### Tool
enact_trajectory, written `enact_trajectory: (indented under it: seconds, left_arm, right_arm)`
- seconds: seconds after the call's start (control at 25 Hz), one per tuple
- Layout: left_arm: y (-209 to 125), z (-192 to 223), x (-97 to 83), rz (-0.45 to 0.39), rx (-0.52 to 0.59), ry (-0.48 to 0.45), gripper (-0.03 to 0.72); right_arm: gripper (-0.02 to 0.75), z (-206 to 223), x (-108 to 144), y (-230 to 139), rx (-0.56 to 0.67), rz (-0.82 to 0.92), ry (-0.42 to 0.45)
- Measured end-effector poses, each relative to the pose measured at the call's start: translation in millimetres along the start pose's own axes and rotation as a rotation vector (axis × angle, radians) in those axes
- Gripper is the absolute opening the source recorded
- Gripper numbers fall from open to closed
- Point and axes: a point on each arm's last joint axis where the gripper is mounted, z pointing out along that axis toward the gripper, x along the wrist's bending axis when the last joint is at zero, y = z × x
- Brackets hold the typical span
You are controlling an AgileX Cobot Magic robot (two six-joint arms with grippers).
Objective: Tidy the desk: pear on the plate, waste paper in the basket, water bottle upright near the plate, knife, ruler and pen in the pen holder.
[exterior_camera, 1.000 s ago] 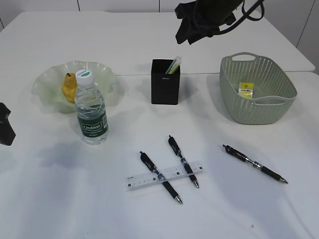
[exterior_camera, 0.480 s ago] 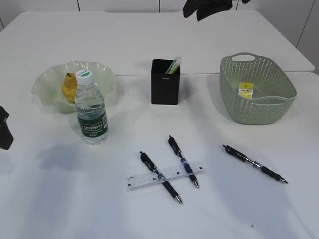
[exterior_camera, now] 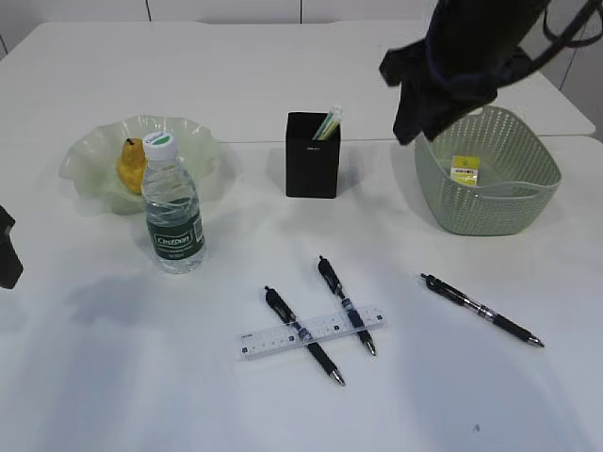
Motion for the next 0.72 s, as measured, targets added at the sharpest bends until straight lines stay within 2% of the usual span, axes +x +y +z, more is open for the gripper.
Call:
enact_trajectory:
  seconds: [0.16,0.4,0.72]
  left_arm:
    - [-0.1,0.0,0.0,0.000,0.001,0.000,0.510]
    - [-0.1,0.0,0.0,0.000,0.001,0.000,0.510]
    - [5.1,-0.1,-0.1,0.000,-0.056,-0.001,0.510]
  right_arm:
    - [0.267,29.1,26.1,-23.4,0.135,-0.118,-0.047]
    - [0.267,60.0,74.9,-45.0,0.257,-0.461,-0.057]
    - [0.267,91.7,78.2,-46.9,0.330,-0.774,0.000]
